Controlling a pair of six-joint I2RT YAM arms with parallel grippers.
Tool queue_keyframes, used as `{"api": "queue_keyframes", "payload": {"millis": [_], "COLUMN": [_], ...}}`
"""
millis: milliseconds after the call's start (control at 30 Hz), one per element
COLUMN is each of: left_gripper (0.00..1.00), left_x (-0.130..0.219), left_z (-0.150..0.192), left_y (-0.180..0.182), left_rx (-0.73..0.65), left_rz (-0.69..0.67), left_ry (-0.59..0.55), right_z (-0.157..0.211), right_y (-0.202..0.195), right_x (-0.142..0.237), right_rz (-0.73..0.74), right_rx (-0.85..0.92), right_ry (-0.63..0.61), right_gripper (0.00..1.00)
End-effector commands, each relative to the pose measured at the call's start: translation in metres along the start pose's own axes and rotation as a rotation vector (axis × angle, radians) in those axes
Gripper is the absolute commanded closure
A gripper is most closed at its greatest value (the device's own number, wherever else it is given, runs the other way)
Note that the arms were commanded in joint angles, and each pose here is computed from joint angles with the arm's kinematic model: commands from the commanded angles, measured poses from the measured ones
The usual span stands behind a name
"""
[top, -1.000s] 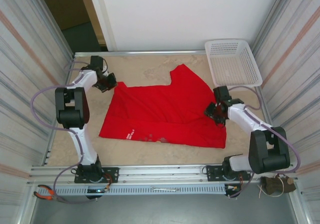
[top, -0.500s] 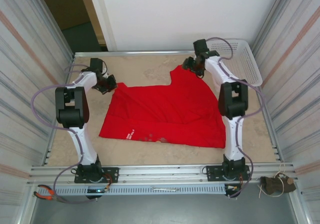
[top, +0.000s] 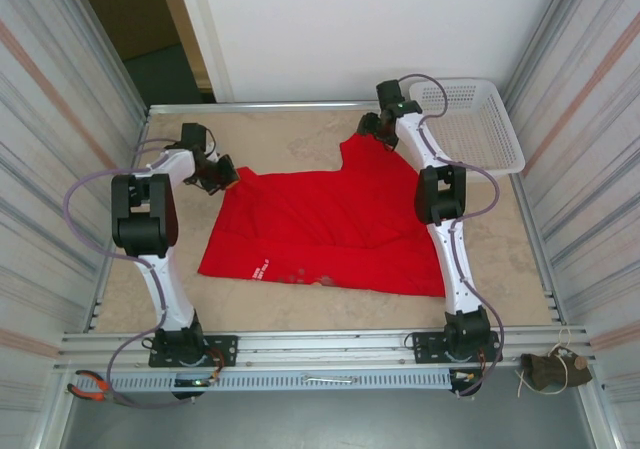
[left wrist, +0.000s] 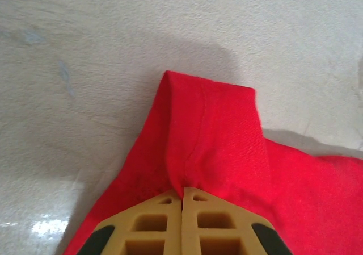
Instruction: Fold the inside-out t-shirt
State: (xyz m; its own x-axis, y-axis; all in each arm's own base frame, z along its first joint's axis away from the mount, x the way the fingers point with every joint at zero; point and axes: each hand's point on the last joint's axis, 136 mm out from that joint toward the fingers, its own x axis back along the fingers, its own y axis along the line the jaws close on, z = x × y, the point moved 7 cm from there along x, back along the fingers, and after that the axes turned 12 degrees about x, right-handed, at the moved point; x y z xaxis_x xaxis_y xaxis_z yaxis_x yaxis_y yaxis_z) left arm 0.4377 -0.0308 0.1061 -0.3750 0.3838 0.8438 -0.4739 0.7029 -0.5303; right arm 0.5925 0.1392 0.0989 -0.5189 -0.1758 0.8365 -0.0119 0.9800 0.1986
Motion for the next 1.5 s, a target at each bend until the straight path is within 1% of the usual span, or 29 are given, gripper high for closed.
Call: {"api": "queue_keyframes", "payload": {"millis": [0,100,267,367,400,467,533,567,600,733,800,967,1067,1200,1400,1467], "left_gripper": [1.00,1.00,1.00,1.00,1.00,1.00,1.00,1.00,1.00,1.00,1.00,1.00,1.00,1.00,1.00,0.99], "left_x": [0.014,0.016,0.015,0.014,0.013,0.014,0.015,0.015,0.015,0.016,0.020,0.031,0.037,0.044,0.046,0.044], "left_z": [-0.001,-0.004,-0.005,-0.005,-0.005,-0.006,-0.007,-0.008,-0.009,-0.020,-0.029,-0.046,-0.050,-0.049,-0.048,-0.050], "left_y": [-0.006,-0.007,-0.006,-0.003,-0.003,-0.002,-0.002,-0.002,-0.002,-0.002,-0.004,-0.015,-0.023,-0.028,-0.026,-0.026], "left_rx": [0.001,0.010,0.017,0.026,0.027,0.030,0.031,0.035,0.036,0.027,0.014,-0.031,-0.063,-0.091,-0.101,-0.098], "left_rz": [0.051,0.066,0.069,0.068,0.066,0.066,0.069,0.069,0.069,0.068,0.068,0.099,0.124,0.144,0.133,0.130], "left_ry": [-0.008,-0.012,-0.012,-0.011,-0.010,-0.013,-0.015,-0.016,-0.017,-0.032,-0.049,-0.091,-0.093,-0.095,-0.113,-0.113], "right_z": [-0.006,-0.001,0.011,0.017,0.018,0.020,0.019,0.018,0.015,-0.007,-0.024,-0.044,-0.046,-0.036,-0.016,-0.003], "right_y": [0.002,0.009,0.019,0.018,0.019,0.019,0.019,0.018,0.017,0.014,0.012,0.011,0.011,0.010,0.005,0.003], "right_x": [-0.012,-0.018,-0.025,-0.030,-0.030,-0.030,-0.027,-0.025,-0.021,0.012,0.041,0.102,0.134,0.167,0.196,0.194], "right_rz": [-0.057,-0.087,-0.088,-0.094,-0.097,-0.091,-0.095,-0.098,-0.106,-0.153,-0.186,-0.235,-0.242,-0.242,-0.268,-0.275], "right_rx": [0.006,0.018,0.048,0.037,0.037,0.044,0.041,0.038,0.027,-0.011,-0.030,-0.046,-0.034,-0.033,-0.070,-0.081], "right_ry": [-0.033,-0.014,0.022,0.047,0.051,0.057,0.063,0.064,0.060,0.008,-0.046,-0.131,-0.165,-0.209,-0.233,-0.212], "right_gripper": [0.30,0.32,0.38,0.43,0.48,0.62,0.84,0.94,1.00,1.00,1.00,1.00,1.00,1.00,1.00,1.00]}}
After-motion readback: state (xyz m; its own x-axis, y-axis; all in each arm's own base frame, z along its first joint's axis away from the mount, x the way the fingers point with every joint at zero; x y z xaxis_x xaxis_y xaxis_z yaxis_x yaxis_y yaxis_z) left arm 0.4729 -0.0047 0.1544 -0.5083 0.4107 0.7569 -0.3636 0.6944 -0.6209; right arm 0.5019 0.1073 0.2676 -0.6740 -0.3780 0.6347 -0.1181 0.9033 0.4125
